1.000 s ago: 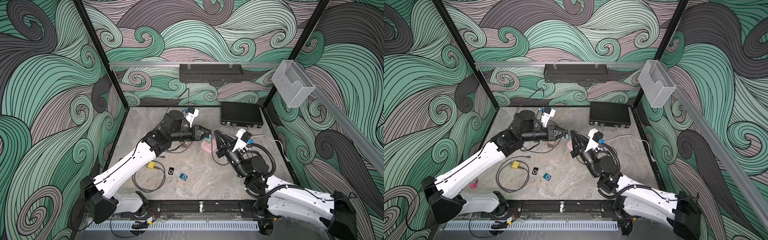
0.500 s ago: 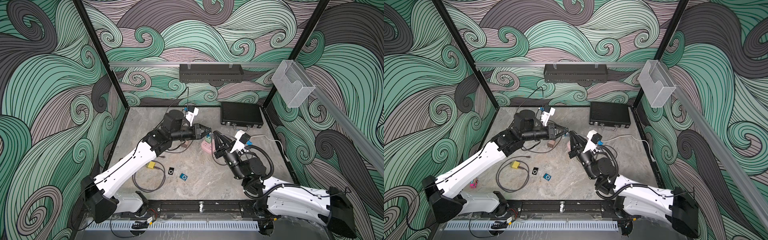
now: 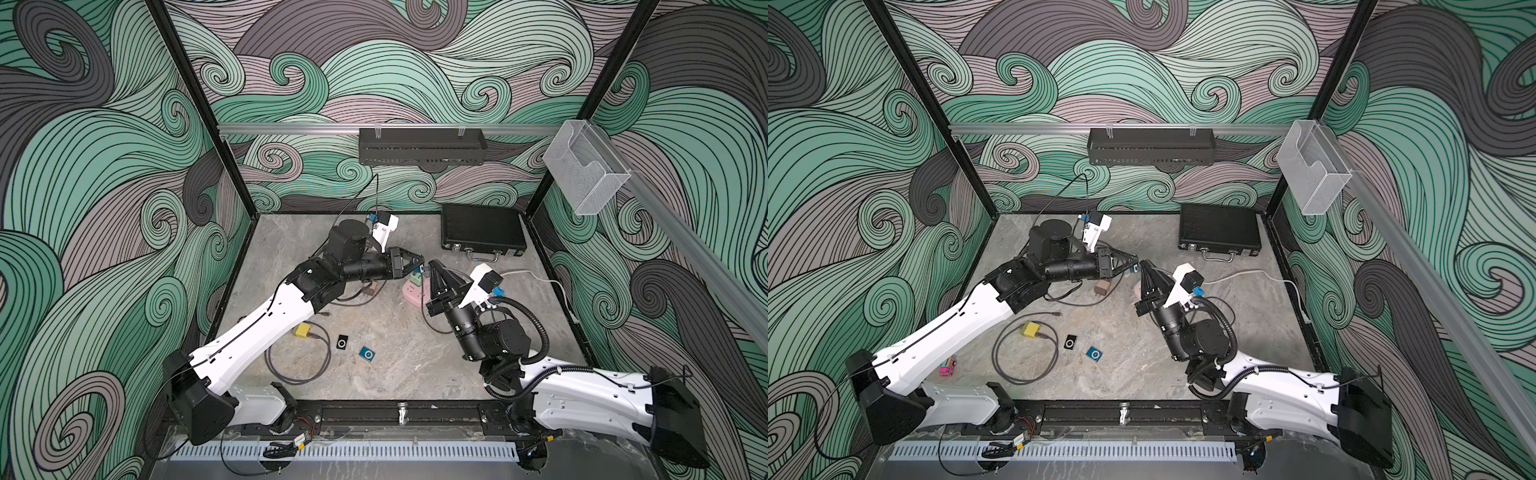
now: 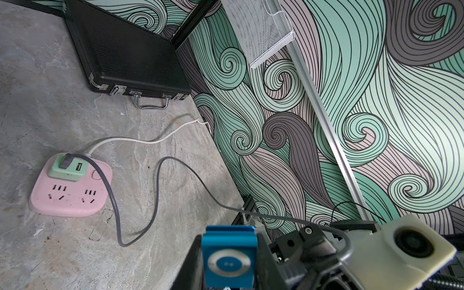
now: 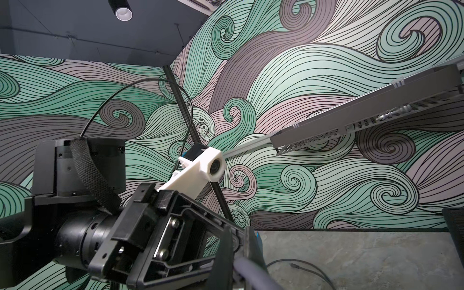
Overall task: Charge mp3
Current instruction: Insert the charging cable into the MP3 player.
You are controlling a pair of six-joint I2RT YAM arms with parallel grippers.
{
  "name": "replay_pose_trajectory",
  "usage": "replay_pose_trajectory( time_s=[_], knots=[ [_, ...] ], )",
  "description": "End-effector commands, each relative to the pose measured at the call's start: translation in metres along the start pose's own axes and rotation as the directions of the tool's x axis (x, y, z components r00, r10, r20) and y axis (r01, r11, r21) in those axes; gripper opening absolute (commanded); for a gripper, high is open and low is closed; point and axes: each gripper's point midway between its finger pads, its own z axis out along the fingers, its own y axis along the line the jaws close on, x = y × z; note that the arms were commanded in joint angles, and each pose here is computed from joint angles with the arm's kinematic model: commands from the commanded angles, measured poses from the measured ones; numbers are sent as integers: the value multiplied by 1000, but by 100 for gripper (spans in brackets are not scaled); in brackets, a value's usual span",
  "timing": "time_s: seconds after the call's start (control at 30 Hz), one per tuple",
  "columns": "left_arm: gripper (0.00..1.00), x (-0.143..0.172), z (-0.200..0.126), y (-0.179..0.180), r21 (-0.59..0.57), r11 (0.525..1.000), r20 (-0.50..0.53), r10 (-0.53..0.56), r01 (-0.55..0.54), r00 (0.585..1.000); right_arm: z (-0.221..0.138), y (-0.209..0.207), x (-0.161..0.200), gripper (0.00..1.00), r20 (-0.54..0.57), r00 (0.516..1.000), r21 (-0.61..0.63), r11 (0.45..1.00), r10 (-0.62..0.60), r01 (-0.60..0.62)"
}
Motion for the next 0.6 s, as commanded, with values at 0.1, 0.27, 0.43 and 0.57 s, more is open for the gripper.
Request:
replay_pose_trajectory(
  time_s=[0.1, 0.27, 0.43, 0.57],
  knots=[
    [18, -11, -2, -12, 28, 999, 40, 25, -26, 999, -1, -3, -8, 0, 33, 999, 25, 1000, -13, 12],
    [18, -12, 0, -15, 40, 999, 35, 25, -26, 999, 0, -5, -1, 0, 18, 1000, 37, 999, -22, 21],
    [18, -10, 3, -12, 33, 999, 27, 20, -21, 999, 2, -4, 2, 0, 13, 999, 34, 999, -32, 31],
    [18, -11, 3, -14, 38, 999, 28, 23, -24, 999, 3, -5, 6, 0, 4, 999, 41, 998, -37, 37]
  ],
)
